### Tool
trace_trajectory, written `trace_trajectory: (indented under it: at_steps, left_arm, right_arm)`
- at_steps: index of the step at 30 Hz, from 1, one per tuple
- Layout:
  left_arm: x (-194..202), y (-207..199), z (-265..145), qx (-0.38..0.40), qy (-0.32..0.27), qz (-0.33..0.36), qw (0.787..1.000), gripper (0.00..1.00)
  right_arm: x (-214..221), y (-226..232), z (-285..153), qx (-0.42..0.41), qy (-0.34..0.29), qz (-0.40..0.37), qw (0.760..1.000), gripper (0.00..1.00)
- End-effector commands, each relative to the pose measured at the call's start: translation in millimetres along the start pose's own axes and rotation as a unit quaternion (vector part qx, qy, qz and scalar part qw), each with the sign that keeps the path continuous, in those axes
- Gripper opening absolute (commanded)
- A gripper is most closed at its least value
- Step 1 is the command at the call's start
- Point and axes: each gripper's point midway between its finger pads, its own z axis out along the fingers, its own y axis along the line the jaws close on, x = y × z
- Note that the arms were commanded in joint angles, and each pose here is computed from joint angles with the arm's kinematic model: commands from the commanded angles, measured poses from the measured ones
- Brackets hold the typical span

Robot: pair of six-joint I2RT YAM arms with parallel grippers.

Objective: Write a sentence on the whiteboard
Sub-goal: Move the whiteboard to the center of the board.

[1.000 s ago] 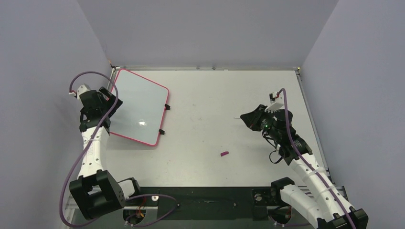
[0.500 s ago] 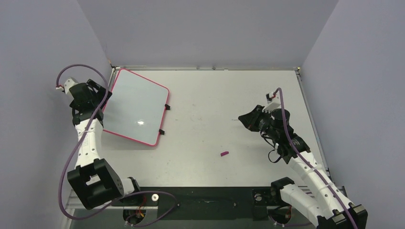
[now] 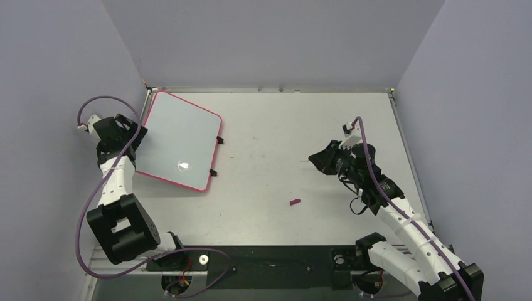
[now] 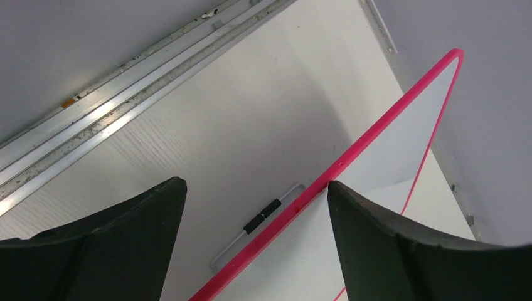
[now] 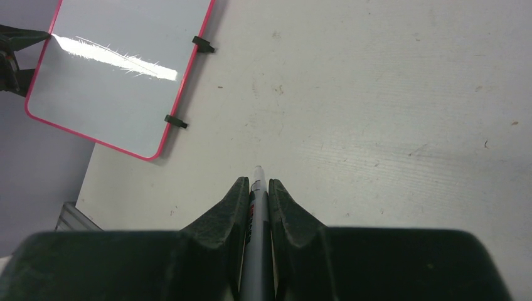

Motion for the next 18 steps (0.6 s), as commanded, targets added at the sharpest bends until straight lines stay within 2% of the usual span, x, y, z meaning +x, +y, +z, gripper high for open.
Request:
trace_trajectory:
  at_steps: [1, 7, 14, 18]
  left_arm:
    - [8, -19, 4, 0.062, 0.010, -0.014, 0.998, 0.81]
    - [33, -38, 13, 0.129, 0.042, -0.004, 0.991, 0.80]
    - [57, -70, 11, 0.194, 0.068, 0.042, 0.978, 0.79]
    - [65, -82, 10, 0.205, 0.078, 0.064, 0.974, 0.78]
  right_arm:
    - [-19, 11, -6, -0.009, -0.030, -0.020, 0.999, 0.00]
    - [-18, 10, -8, -0.006, -0.028, -0.024, 0.999, 0.00]
    - [-16, 10, -8, -0.005, -0.023, -0.030, 0.999, 0.00]
    - [-15, 11, -7, -0.007, -0.021, -0.031, 0.999, 0.00]
